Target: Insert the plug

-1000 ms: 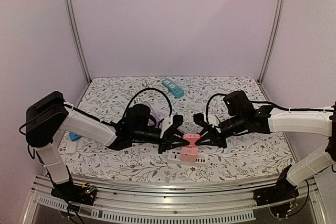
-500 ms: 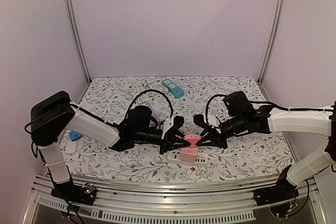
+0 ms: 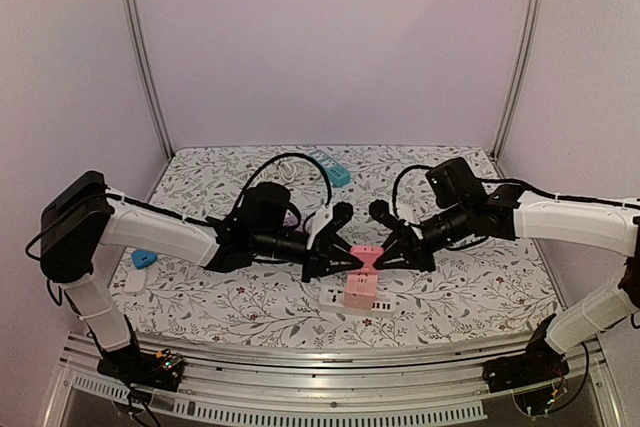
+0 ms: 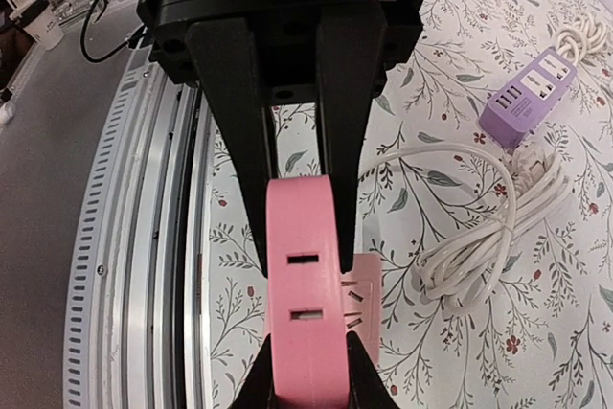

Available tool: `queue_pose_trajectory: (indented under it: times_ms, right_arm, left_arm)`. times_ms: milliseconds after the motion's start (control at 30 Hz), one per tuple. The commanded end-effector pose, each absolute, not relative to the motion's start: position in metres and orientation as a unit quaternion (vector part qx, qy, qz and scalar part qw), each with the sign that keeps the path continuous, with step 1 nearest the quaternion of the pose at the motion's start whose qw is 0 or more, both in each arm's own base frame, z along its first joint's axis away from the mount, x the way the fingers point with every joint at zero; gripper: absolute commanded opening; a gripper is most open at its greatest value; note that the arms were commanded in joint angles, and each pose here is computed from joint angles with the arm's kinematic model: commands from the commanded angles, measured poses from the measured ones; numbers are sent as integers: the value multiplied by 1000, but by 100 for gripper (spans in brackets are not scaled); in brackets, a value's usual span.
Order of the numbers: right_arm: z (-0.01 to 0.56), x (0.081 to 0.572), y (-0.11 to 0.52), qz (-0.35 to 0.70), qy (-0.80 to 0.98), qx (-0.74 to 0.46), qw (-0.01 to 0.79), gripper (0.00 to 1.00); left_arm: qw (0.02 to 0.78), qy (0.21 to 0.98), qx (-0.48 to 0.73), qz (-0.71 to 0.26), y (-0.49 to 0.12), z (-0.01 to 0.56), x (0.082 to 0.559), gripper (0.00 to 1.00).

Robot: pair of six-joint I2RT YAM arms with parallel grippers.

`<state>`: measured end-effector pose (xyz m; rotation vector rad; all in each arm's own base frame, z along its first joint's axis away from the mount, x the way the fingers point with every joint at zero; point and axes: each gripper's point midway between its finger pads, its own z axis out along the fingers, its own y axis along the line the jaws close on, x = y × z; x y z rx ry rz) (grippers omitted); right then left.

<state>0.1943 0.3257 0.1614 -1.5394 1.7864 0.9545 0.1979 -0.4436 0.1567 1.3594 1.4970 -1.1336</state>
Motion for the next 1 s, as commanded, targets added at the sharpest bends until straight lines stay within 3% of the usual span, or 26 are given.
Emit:
queue_pose_trajectory:
  times_ms: [0, 200, 433, 667, 967]
  right_arm:
    - [179, 190, 339, 411, 696, -533, 250, 0]
    - [174, 179, 350, 467, 713, -497, 167, 0]
    - [182, 176, 361, 513, 727, -440, 123, 0]
    - [176, 152, 368, 499, 743, -434, 105, 0]
    - [149, 165, 362, 452, 778, -419, 119, 0]
  left_arm:
    - [351, 649, 505, -446, -444, 141, 190, 0]
    - [312, 672, 477, -472, -445, 144, 181, 0]
    - [293, 698, 444, -479, -440, 150, 177, 0]
    - [281, 707, 443, -475, -437, 144, 160, 0]
    - [317, 680, 467, -467, -442, 126, 157, 0]
